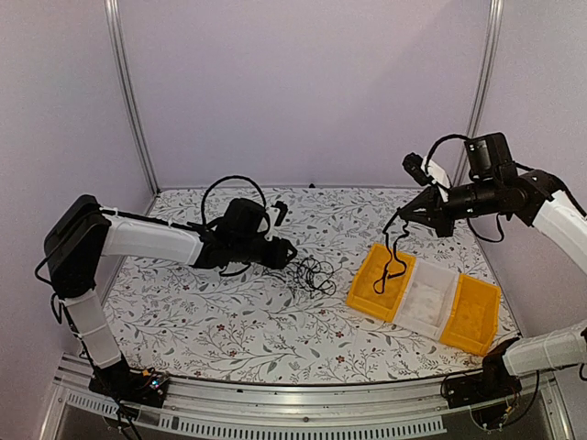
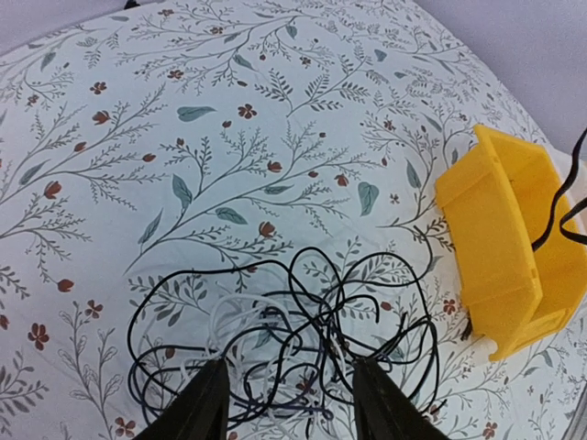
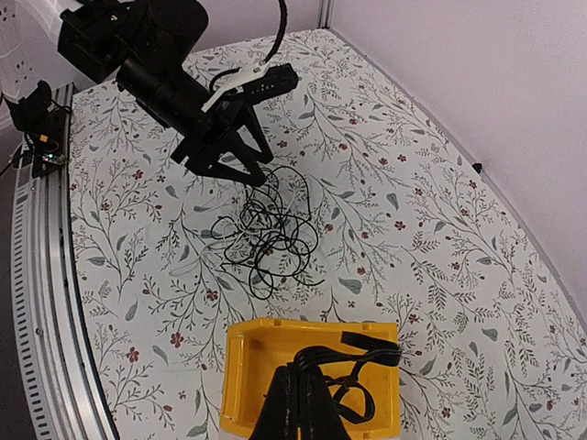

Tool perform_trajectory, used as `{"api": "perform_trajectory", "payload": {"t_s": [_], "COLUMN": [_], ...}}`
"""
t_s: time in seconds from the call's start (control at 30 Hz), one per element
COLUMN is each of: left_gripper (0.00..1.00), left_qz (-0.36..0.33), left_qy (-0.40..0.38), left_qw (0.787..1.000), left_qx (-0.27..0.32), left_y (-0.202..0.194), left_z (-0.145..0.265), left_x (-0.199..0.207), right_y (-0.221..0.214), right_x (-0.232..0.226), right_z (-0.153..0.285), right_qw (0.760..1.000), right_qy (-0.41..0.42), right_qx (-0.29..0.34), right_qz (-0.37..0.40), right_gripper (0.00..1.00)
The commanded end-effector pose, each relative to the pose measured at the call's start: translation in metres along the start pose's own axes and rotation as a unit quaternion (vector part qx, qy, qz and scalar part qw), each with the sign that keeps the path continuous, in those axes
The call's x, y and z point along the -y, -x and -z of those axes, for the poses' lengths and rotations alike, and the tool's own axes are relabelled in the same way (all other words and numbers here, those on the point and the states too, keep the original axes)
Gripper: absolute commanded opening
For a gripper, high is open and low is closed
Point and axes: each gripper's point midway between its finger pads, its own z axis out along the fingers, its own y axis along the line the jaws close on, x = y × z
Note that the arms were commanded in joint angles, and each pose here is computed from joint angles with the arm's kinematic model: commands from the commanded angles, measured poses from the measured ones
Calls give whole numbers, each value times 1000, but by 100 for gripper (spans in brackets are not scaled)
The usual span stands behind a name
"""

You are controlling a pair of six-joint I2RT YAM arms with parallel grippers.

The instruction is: Untangle the cables

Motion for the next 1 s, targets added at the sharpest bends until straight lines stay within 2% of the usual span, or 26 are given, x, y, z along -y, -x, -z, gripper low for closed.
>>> {"api": "perform_trajectory", "payload": {"t_s": [0.0,0.2,0.37,0.63,0.8,0.9,0.97], "left_gripper": [49,49,49,49,48,46,43], "left_qz": [3,-1,4,14,11,5,-5], "left_qy": [16,25,32,38,4,-50,-86], "left_qw": [1000,1000,999,999,998,994,992], "left_qx": [13,13,16,24,67,96,95], "left_y": [7,3,0,0,39,78,93], "left_z": [6,11,15,15,21,18,8], "left_x": [-8,-13,-19,-23,-3,26,49], "right_y": [-28,-40,-62,-66,-100,-105,-103], "right_x": [-7,0,2,-16,-42,-41,-36], "right_z": [-19,-46,-65,-32,-17,-19,-24], "right_qw": [999,998,995,992,982,983,984], "right_qy": [34,45,56,69,106,99,94], "right_qx": [-35,-36,-67,-98,-154,-152,-148], "right_qz": [-8,-31,-40,-43,-37,-20,-22], "right_gripper": [0,0,0,0,0,0,0]}}
